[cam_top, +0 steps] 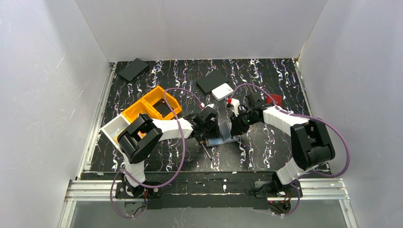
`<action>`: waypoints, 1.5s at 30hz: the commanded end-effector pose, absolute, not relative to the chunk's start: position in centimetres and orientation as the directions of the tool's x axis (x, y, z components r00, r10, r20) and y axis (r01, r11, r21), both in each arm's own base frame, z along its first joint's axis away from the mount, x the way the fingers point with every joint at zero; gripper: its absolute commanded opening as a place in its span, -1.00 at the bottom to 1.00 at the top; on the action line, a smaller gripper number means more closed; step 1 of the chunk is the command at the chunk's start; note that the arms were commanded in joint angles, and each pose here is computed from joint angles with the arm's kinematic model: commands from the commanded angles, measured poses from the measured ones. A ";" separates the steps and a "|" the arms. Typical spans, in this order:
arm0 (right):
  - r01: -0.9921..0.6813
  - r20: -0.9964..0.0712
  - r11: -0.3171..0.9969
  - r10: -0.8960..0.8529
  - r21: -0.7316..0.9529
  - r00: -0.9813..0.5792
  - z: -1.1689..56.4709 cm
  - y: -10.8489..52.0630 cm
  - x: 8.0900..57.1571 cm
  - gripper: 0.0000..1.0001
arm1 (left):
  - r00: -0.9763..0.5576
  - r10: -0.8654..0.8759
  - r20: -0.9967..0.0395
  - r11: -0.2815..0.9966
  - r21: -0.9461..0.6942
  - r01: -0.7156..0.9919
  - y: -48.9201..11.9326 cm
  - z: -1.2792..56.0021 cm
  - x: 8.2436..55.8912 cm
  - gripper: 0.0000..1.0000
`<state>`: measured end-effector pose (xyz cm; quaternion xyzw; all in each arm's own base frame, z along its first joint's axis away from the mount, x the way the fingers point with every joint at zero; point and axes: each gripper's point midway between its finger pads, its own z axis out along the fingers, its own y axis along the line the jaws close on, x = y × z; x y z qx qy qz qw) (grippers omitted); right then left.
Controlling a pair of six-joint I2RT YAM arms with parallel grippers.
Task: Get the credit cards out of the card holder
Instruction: Remove the credit card from the card holder.
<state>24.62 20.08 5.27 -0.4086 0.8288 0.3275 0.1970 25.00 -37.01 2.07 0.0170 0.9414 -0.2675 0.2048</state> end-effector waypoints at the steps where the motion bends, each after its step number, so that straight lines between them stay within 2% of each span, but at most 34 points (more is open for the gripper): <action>1: -0.849 -0.657 0.369 -0.539 0.378 -0.526 7.6 21.4 24.4 -0.47 | -0.945 -0.067 -0.321 0.855 -0.506 0.111 -35.9 1.0 23.1 -0.71; 7: -0.862 -0.670 0.331 -0.543 0.384 -0.507 7.9 22.1 23.8 -0.46 | -0.952 -0.077 -0.295 0.832 -0.546 0.101 -36.3 1.8 22.8 -0.67; 13: -0.854 -0.658 0.337 -0.545 0.396 -0.520 7.4 22.6 23.6 -0.45 | -0.945 -0.100 -0.311 0.818 -0.566 0.100 -35.9 3.2 22.8 -0.61; 21: -0.841 -0.643 0.344 -0.541 0.418 -0.542 6.6 23.1 23.6 -0.43 | -0.935 -0.126 -0.332 0.809 -0.580 0.097 -34.9 4.5 22.3 -0.46; 26: -0.836 -0.640 0.338 -0.537 0.432 -0.549 6.4 23.3 23.5 -0.37 | -0.927 -0.153 -0.343 0.800 -0.593 0.088 -34.2 5.1 22.1 -0.28; 37: -0.823 -0.628 0.310 -0.535 0.477 -0.565 6.0 23.9 23.0 -0.30 | -0.928 -0.275 -0.251 0.638 -0.770 0.019 -36.2 7.4 22.5 0.00; 45: -0.814 -0.619 0.301 -0.534 0.497 -0.575 5.8 24.0 22.8 -0.29 | -0.906 -0.349 -0.240 0.595 -0.804 -0.016 -36.0 8.0 23.4 0.06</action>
